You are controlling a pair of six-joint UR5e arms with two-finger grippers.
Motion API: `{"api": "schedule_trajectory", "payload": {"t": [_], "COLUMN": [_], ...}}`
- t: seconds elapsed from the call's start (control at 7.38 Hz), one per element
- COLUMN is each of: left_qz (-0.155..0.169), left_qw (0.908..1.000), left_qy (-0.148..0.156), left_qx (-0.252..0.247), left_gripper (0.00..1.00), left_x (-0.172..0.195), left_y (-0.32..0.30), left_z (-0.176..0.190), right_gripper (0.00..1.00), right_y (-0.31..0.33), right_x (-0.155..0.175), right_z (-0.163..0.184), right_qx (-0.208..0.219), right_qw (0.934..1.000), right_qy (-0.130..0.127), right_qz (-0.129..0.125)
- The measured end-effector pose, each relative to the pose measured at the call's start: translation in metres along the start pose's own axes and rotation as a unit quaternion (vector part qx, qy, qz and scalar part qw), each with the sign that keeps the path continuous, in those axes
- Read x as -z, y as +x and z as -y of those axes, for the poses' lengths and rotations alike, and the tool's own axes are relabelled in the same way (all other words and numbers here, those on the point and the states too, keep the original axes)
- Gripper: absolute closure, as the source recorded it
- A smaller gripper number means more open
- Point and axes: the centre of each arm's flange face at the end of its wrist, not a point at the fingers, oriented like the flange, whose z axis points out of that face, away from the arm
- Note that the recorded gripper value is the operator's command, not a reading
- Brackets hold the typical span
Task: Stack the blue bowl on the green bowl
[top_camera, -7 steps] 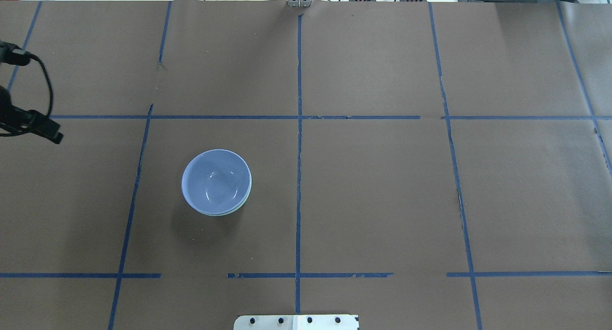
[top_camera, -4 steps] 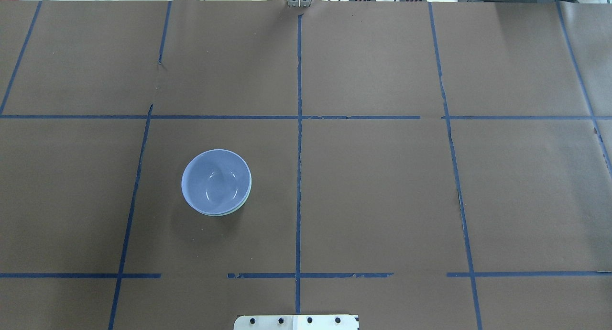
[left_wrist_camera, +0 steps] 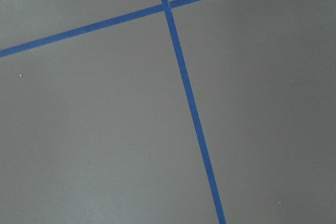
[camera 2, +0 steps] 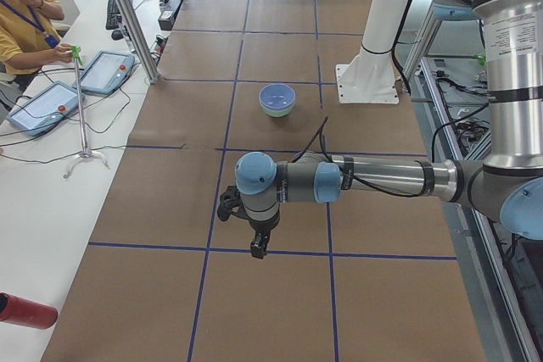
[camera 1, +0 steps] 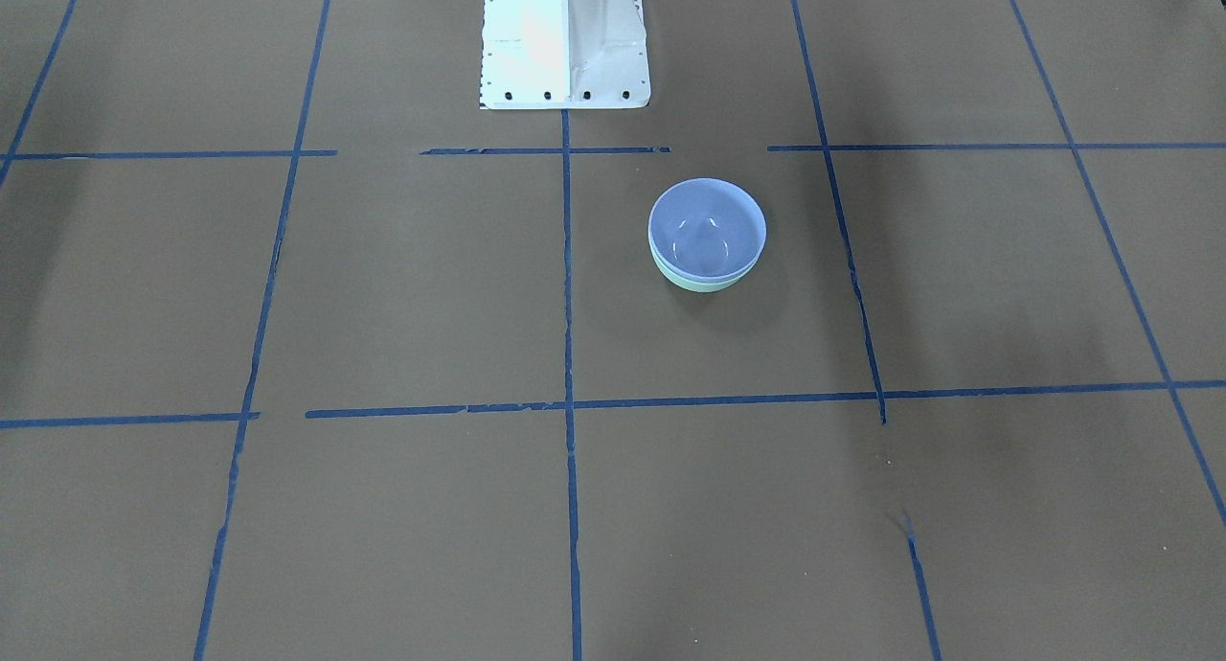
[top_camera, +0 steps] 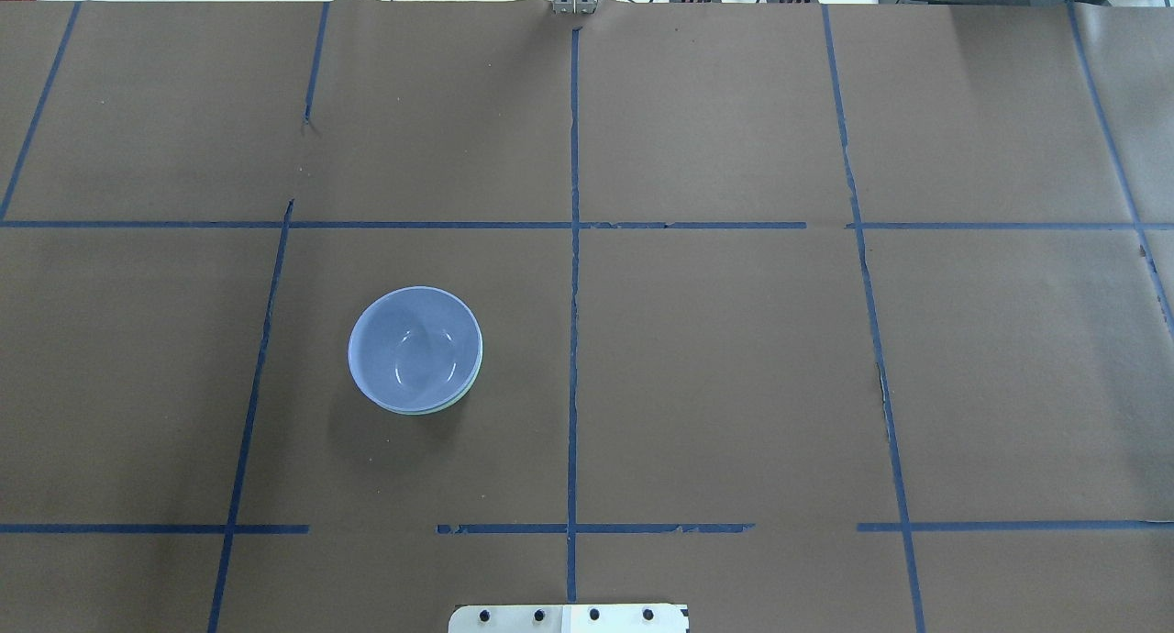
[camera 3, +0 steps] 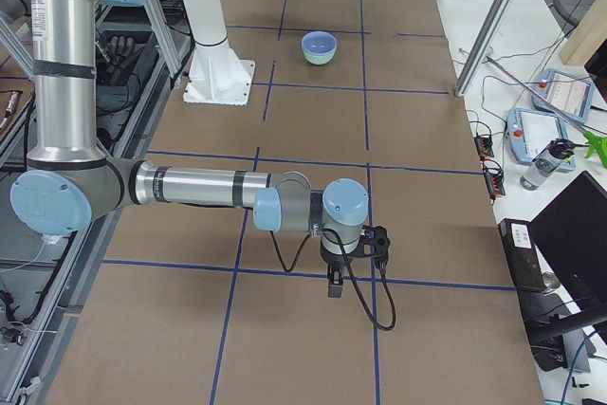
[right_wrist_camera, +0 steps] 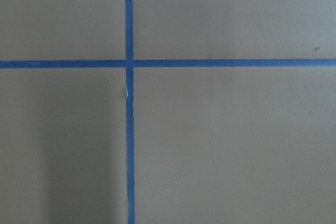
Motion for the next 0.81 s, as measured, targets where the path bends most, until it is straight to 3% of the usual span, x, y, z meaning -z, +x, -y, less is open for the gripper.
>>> {"api": "schedule_trajectory", "payload": {"t": [0.81], "left_qz": [-0.001], "left_qw": [1.0], "left_qy": [0.005], "left_qx": [0.003], "left_gripper": [0.0], "left_x": [0.0033], "left_y": [-0.0024], "left_z": [-0.0018], "right_gripper": [0.0], "right_y": [0.0], "right_x": [0.0], "right_z": [0.0], "right_qx": [0.0], "right_qw": [1.0], "right_qy": [0.0], "right_qz": [0.0]}}
